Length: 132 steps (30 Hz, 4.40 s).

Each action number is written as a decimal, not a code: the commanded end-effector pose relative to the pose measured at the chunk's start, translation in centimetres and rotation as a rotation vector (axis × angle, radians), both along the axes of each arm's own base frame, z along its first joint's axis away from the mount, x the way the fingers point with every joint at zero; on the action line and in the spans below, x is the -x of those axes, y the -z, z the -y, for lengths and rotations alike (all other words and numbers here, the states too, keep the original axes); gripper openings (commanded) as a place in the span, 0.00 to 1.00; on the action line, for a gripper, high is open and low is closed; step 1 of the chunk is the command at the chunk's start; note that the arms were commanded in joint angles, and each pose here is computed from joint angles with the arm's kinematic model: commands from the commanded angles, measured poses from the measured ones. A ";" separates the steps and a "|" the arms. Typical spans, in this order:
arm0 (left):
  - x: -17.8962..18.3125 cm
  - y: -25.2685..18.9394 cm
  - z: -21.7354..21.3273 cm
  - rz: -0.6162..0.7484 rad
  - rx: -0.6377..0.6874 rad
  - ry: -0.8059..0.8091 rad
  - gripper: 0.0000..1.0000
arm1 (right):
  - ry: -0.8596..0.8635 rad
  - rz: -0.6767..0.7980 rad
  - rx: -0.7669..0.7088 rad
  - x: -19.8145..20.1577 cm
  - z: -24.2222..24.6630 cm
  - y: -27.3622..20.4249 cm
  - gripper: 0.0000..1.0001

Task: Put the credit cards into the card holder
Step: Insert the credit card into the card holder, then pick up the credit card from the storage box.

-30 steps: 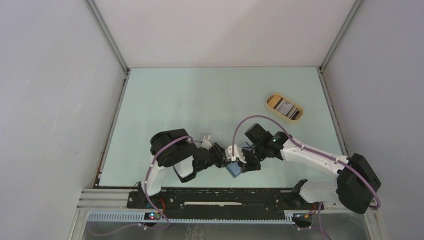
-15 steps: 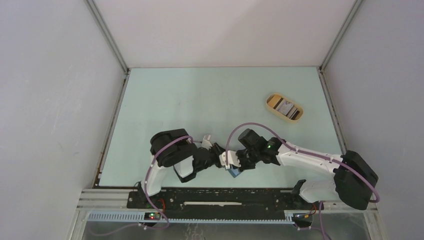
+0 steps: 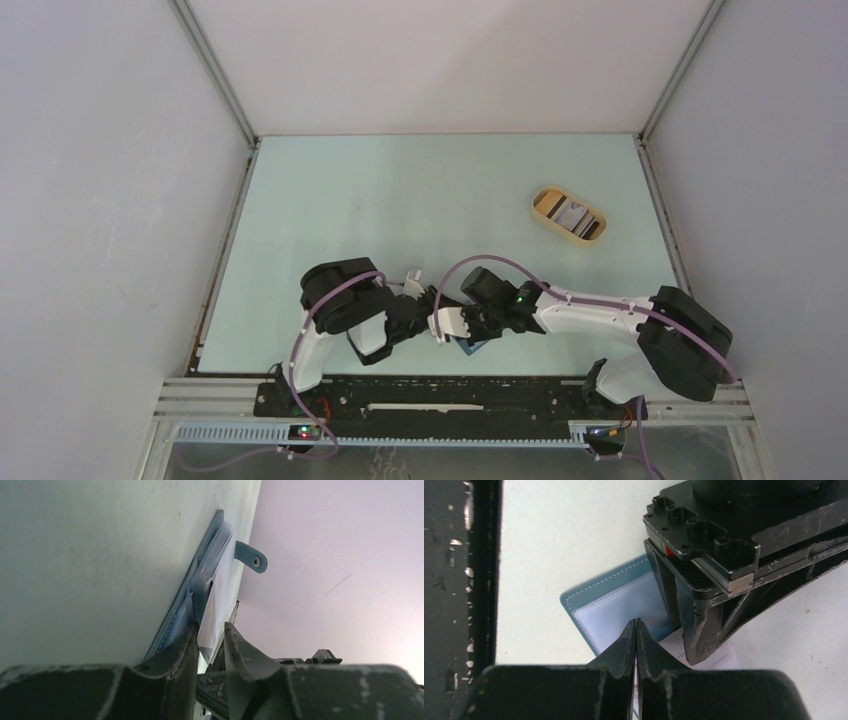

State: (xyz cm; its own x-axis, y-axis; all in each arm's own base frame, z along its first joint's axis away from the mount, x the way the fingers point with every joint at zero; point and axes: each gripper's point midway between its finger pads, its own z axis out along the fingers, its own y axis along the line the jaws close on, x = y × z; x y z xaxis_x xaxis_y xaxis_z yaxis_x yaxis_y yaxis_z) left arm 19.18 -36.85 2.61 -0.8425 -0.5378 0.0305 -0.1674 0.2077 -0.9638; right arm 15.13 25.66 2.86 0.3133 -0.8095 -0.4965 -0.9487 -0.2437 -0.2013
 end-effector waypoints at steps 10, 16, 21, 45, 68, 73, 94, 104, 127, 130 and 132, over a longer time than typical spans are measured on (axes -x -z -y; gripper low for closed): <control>0.0 0.6 0.2 0.013 -0.021 0.017 0.34 | 0.128 0.123 0.038 -3.4 0.8 0.1 0.06; -0.1 0.5 0.1 0.015 -0.022 0.014 0.37 | 0.195 0.139 0.038 -4.8 1.7 -0.2 0.05; -0.1 0.6 0.1 0.014 -0.023 0.015 0.38 | 0.233 0.156 0.051 -5.7 2.4 -0.2 0.05; -0.1 -1.3 0.4 0.055 0.037 0.039 0.41 | 0.350 0.047 -0.041 -6.7 3.6 -3.1 0.14; 1.0 -6.0 -3.3 0.415 -0.050 0.080 1.00 | 0.438 -0.069 -0.395 -6.2 7.9 -13.7 0.44; 1.2 -7.0 -3.8 0.484 -0.058 0.095 1.00 | 0.488 -0.050 -0.479 -6.4 9.3 -15.8 0.49; 0.3 -10.5 -6.8 0.767 -0.402 0.165 1.00 | 0.602 -0.031 -0.654 -6.2 12.5 -20.1 0.68; -2.0 -15.4 -12.4 0.910 -0.690 0.011 1.00 | 0.631 0.010 -0.663 -6.7 13.1 -21.4 0.69; -7.3 -20.6 -21.5 0.970 -1.172 -0.400 1.00 | 0.756 -0.044 -0.698 -10.5 13.3 -25.2 0.83; -7.8 -20.8 -22.0 0.978 -1.212 -0.437 1.00 | 0.794 -0.036 -0.692 -11.6 13.7 -25.3 0.84; -8.2 -21.2 -22.1 0.992 -1.228 -0.457 1.00 | 0.812 -0.032 -0.697 -12.4 14.0 -25.5 0.84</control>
State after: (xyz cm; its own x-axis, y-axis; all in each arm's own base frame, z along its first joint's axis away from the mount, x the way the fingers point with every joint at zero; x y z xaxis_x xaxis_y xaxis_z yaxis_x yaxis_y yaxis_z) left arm 25.97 -16.02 20.14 -0.1586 -0.0161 -0.9872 0.2121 0.9760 -0.0500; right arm 25.62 12.37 26.30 -0.2366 -0.3292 -0.9141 -0.8199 0.5724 0.0061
